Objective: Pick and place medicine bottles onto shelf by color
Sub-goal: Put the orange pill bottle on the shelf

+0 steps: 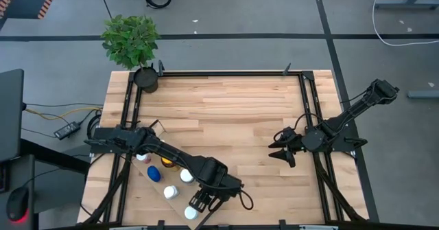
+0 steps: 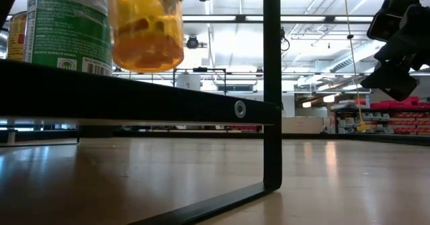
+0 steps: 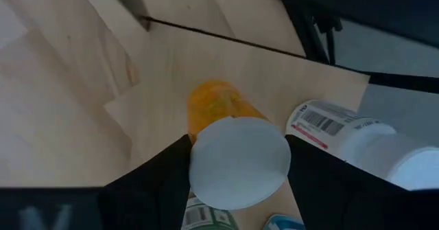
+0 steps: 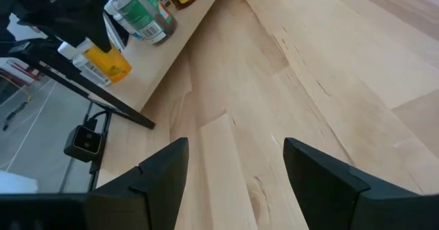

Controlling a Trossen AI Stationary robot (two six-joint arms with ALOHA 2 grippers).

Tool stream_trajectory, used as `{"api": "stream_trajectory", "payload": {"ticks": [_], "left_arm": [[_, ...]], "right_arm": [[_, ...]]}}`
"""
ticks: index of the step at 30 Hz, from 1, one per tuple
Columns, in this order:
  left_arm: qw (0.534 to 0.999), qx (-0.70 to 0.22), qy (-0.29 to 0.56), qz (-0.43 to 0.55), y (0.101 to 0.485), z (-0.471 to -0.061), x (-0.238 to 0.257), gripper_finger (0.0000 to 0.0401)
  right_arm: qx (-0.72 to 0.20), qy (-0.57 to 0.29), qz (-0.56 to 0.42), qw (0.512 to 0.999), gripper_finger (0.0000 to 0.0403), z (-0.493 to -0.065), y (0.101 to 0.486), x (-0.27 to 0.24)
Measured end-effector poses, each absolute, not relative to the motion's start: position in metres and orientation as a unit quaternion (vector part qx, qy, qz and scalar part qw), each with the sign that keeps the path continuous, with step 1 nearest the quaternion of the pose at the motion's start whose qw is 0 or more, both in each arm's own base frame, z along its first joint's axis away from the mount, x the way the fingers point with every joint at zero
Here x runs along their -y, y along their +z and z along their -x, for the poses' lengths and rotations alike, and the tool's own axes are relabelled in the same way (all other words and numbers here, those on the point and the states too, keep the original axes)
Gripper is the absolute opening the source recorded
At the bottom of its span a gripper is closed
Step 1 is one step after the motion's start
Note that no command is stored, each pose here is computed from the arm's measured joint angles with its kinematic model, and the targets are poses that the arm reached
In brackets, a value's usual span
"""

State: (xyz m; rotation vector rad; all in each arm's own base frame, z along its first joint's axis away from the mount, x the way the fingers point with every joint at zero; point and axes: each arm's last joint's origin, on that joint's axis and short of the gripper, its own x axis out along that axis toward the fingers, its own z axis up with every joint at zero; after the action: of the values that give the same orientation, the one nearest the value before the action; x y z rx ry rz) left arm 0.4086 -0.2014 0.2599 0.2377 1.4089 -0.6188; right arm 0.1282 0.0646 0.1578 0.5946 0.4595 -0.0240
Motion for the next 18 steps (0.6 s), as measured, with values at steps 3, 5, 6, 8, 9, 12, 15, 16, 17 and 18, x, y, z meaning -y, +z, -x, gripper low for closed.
{"api": "stream_trajectory", "payload": {"ticks": [3,5,6,8,9,12,15,16,17,18], "left_arm": [[0.707,-0.643,-0.274,-0.106,0.255,-0.409,0.203,0.0218],[0.694,-0.662,-0.265,-0.104,0.247,-0.409,0.203,0.0223],[0.694,-0.663,-0.261,-0.101,0.244,-0.411,0.203,0.0226],[0.694,-0.664,-0.259,-0.099,0.242,-0.412,0.203,0.0229],[0.698,-0.661,-0.258,-0.098,0.242,-0.413,0.204,0.0229],[0.708,-0.653,-0.255,-0.089,0.241,-0.416,0.205,0.0228],[0.708,-0.653,-0.254,-0.088,0.241,-0.416,0.206,0.0224],[0.707,-0.654,-0.253,-0.088,0.241,-0.415,0.206,0.0223],[0.706,-0.655,-0.253,-0.089,0.241,-0.415,0.206,0.0223],[0.706,-0.656,-0.253,-0.089,0.241,-0.415,0.206,0.0224]], "right_arm": [[-0.224,-0.012,-0.288,0.931,0.0246,-0.128,0.158,-0.065],[-0.225,-0.011,-0.287,0.931,0.0246,-0.128,0.158,-0.065],[-0.225,-0.012,-0.287,0.931,0.0246,-0.128,0.158,-0.065],[-0.225,-0.011,-0.287,0.931,0.0246,-0.128,0.158,-0.065],[-0.225,-0.012,-0.289,0.931,0.0246,-0.128,0.158,-0.065],[-0.225,-0.010,-0.291,0.930,0.0246,-0.128,0.158,-0.065],[-0.225,-0.010,-0.291,0.930,0.0246,-0.128,0.158,-0.065],[-0.226,-0.010,-0.292,0.930,0.0246,-0.128,0.158,-0.065],[-0.226,-0.009,-0.291,0.929,0.0246,-0.128,0.158,-0.065],[-0.226,-0.009,-0.292,0.929,0.0246,-0.128,0.158,-0.065]]}}
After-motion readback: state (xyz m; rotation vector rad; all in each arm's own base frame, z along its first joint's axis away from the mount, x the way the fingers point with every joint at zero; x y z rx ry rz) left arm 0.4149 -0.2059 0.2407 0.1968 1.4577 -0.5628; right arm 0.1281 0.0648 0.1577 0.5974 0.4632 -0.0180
